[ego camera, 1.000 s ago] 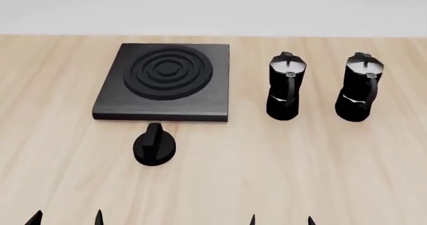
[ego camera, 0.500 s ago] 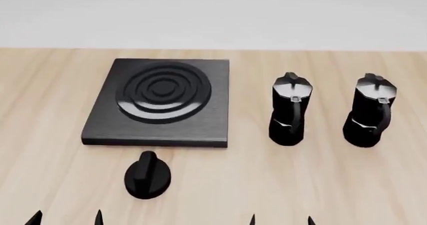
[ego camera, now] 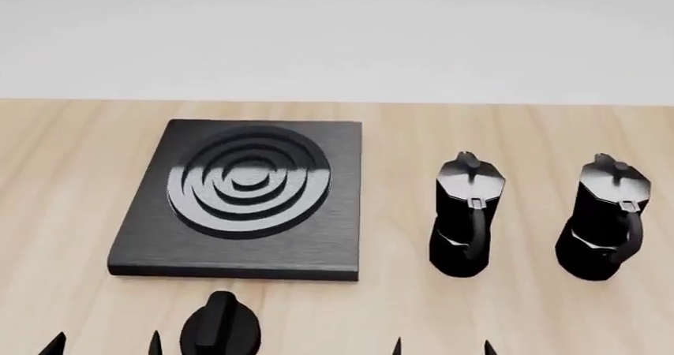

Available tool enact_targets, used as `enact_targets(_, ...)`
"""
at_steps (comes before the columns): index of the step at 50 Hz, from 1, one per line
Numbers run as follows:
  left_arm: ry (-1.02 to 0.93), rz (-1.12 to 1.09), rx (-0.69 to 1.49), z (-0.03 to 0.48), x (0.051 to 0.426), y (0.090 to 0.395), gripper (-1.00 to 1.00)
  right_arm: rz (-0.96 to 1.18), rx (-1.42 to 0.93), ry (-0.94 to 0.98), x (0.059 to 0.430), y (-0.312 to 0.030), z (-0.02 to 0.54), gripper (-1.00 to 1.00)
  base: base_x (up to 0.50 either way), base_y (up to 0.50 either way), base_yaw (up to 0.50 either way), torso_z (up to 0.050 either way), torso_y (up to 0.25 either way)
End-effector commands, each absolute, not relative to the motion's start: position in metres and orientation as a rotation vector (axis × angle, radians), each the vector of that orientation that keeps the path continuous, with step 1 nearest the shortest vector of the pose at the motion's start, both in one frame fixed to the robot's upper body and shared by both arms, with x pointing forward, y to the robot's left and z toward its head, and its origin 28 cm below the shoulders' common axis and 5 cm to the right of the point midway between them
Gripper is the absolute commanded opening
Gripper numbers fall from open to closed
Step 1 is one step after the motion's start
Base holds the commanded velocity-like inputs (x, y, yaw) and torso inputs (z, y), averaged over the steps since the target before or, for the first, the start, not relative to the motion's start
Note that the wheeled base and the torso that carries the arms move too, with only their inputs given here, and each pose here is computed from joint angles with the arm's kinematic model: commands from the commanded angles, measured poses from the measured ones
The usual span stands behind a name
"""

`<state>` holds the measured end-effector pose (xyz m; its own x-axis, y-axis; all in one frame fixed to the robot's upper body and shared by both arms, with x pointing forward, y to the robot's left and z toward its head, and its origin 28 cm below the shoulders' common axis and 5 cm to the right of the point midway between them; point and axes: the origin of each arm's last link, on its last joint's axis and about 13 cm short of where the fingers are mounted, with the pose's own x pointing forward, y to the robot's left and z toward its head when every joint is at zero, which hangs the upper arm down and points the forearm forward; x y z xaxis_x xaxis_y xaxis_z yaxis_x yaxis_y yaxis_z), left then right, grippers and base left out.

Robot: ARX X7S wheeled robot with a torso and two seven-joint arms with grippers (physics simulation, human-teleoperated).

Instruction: Put the right moka pot on the stove.

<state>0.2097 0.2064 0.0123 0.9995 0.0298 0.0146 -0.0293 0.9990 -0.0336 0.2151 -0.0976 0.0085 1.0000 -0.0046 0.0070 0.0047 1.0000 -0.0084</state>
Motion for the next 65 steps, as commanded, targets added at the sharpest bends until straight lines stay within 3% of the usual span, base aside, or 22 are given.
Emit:
enact_targets(1, -0.017, 0.033, -0.033, 0.013, 0.21, 0.206, 1.0, -0.001, -0.013, -0.009, 0.216, -0.097, 0.008, 1.0, 0.4, 0.0, 0.0, 0.0, 0.0)
enact_targets(32, 0.019, 0.027, -0.037, 0.016, 0.211, 0.207, 1.0, 0.012, -0.02, -0.014, 0.217, -0.099, 0.014, 1.0, 0.34, 0.0, 0.0, 0.0, 0.0)
enact_targets(65, -0.203, -0.003, 0.082, 0.152, 0.191, 0.205, 1.0, 0.034, -0.098, -0.21, 0.21, -0.101, 0.104, 1.0, 0.0, 0.0, 0.0, 0.0, 0.0)
